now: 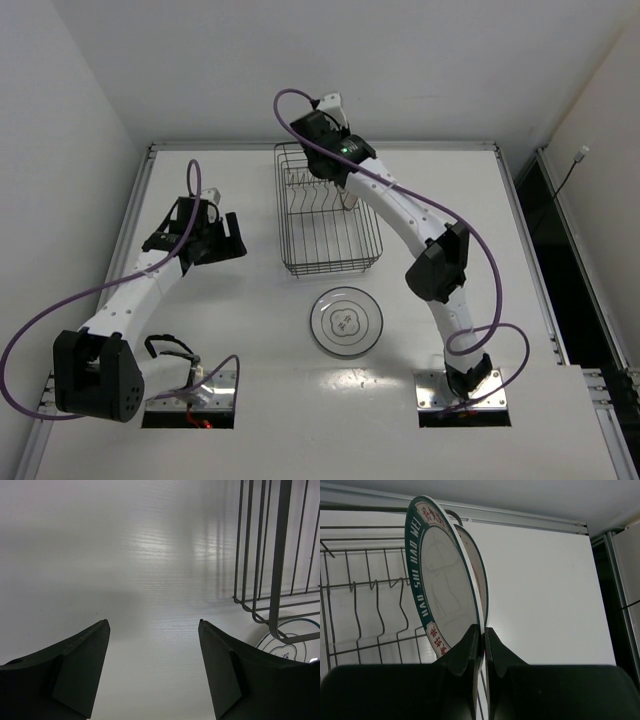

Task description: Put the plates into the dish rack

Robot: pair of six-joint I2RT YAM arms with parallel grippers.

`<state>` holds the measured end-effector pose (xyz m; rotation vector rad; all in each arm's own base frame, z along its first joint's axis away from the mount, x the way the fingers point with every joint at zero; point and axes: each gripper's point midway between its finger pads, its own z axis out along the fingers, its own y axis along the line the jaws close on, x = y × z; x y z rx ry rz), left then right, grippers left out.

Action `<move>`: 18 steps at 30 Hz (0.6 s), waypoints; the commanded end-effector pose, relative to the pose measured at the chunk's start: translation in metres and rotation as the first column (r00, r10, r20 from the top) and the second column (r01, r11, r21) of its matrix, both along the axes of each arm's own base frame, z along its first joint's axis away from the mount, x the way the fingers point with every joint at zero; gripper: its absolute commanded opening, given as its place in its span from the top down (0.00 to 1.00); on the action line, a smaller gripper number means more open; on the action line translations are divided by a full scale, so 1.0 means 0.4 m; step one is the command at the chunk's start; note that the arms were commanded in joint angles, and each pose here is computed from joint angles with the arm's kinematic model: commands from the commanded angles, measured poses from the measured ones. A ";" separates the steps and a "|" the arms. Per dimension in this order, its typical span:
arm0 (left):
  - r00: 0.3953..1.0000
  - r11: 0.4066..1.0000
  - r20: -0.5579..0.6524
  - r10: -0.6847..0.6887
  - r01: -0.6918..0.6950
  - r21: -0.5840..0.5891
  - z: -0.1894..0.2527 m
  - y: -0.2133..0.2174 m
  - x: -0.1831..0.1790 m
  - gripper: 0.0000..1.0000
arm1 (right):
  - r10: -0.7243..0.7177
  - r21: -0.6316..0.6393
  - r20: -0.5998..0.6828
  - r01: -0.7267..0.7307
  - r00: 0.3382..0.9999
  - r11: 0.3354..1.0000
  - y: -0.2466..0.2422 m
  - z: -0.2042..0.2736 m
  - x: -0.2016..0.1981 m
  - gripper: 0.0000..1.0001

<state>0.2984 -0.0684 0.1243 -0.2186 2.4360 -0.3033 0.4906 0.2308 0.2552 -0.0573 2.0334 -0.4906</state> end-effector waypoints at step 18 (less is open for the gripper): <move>0.999 1.000 0.029 -0.018 0.018 0.009 0.009 -0.010 0.012 0.31 | -0.049 0.073 0.138 0.040 0.989 0.997 -0.038 0.132 -0.001 1.00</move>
